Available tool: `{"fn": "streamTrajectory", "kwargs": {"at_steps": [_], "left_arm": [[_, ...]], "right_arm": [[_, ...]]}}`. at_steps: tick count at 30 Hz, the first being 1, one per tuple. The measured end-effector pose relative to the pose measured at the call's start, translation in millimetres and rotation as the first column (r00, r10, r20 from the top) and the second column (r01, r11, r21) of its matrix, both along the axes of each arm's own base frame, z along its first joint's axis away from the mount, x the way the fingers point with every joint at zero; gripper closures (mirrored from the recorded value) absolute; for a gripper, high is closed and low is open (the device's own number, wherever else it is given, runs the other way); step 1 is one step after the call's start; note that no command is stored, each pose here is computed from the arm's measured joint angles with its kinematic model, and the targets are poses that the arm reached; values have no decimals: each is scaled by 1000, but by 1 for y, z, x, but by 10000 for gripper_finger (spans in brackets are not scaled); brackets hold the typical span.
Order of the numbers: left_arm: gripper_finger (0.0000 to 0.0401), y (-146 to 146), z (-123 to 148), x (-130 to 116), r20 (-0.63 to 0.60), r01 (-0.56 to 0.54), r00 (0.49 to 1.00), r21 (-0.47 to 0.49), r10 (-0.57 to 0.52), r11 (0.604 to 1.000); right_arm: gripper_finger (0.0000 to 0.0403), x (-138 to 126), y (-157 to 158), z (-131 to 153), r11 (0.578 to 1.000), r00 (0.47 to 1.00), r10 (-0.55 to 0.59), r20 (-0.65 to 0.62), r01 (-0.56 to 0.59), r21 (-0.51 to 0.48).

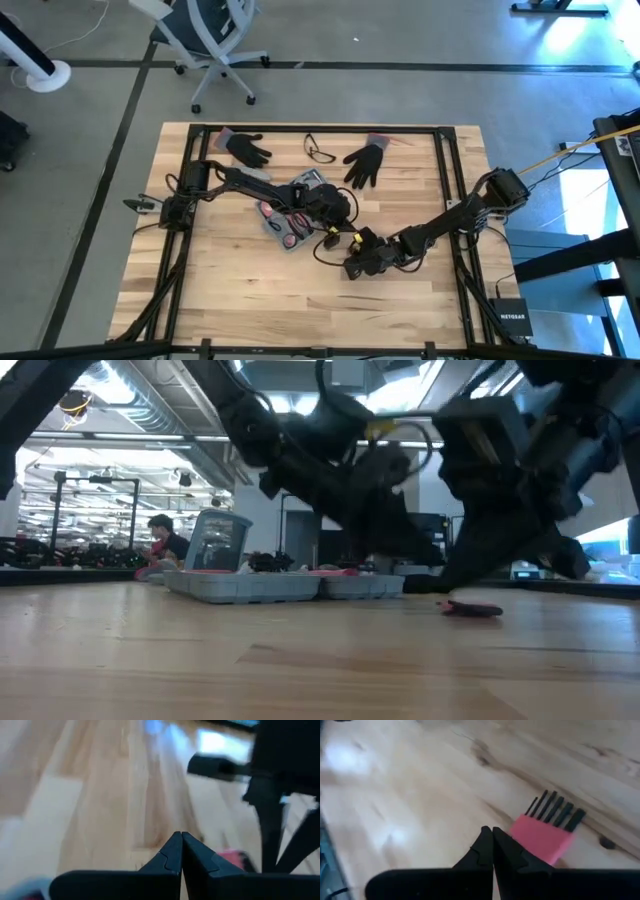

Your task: Prefit tool cases

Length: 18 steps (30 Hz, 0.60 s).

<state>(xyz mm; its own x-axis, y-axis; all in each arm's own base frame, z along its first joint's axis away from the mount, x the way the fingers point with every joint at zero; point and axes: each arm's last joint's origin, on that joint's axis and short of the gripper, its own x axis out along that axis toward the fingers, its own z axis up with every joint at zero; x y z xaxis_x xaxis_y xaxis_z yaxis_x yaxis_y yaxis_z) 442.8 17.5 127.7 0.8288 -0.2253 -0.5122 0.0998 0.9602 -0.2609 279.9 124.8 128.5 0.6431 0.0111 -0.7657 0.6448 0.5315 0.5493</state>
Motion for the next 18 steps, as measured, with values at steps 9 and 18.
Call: {"fn": "streamTrajectory", "kwargs": {"at_steps": [9,18], "left_arm": [[401,6,31,-17,-95,10,995,48,-5,999],[401,-16,70,-48,-236,104,969,101,-77,989]], "right_arm": [[362,-10,-11,43,999,997,38,74,-39,16],[216,-25,-17,56,999,999,43,20,-43,-3]]}}
